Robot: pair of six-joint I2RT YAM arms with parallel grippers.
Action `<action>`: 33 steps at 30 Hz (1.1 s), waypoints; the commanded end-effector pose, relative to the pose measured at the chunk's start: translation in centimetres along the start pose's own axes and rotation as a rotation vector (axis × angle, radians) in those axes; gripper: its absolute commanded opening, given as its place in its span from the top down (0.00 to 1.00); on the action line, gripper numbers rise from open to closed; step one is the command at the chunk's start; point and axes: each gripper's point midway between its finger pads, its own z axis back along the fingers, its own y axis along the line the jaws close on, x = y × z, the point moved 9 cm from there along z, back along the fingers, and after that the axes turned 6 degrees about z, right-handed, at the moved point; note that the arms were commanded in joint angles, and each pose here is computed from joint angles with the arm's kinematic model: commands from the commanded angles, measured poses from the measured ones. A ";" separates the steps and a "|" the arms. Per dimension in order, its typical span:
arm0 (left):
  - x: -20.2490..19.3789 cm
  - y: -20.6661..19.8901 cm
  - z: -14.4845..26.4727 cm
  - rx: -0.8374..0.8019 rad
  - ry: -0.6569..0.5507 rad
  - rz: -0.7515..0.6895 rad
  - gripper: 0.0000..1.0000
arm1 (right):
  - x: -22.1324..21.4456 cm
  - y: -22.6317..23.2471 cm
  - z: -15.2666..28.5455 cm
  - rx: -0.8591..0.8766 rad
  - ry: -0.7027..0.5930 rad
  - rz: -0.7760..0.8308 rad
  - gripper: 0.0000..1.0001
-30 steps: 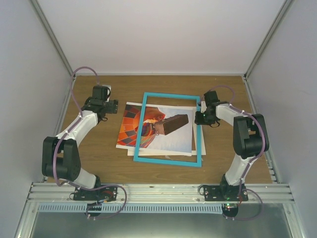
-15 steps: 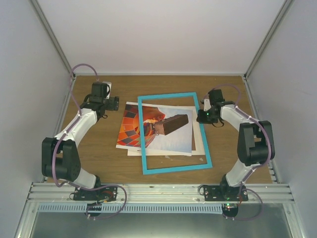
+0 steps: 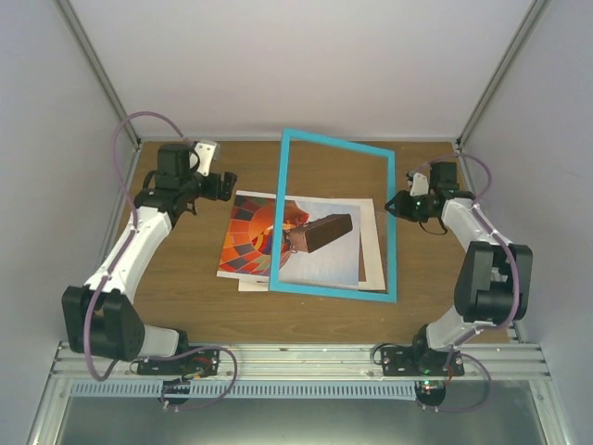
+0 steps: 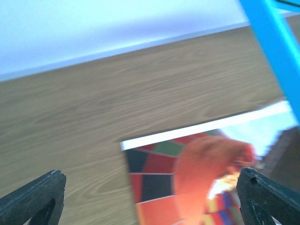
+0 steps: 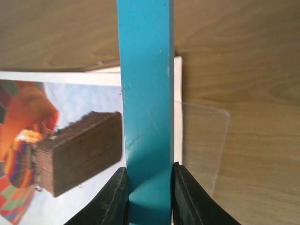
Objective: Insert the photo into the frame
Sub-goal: Turn over the photo frame at the center of the board.
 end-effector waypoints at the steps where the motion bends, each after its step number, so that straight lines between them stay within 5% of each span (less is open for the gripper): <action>1: 2.0 -4.4 4.4 -0.446 -0.120 -0.090 0.01 | 2.4 2.1 2.8 0.214 -0.139 0.011 0.99; 12: 5.0 -8.9 9.5 -1.154 -0.121 0.002 0.01 | 6.3 6.0 7.8 0.449 -0.363 0.079 0.99; 18: 6.3 -10.2 10.8 -1.290 -0.077 0.065 0.01 | 7.6 7.7 10.4 0.547 -0.451 0.096 0.99; 28: 8.3 -16.3 14.6 -1.555 -0.029 -0.059 0.02 | 7.7 9.6 11.2 0.628 -0.471 0.147 0.99; 33: 9.3 -17.1 15.1 -1.593 -0.050 -0.063 0.19 | 7.5 11.0 11.2 0.716 -0.449 0.204 0.99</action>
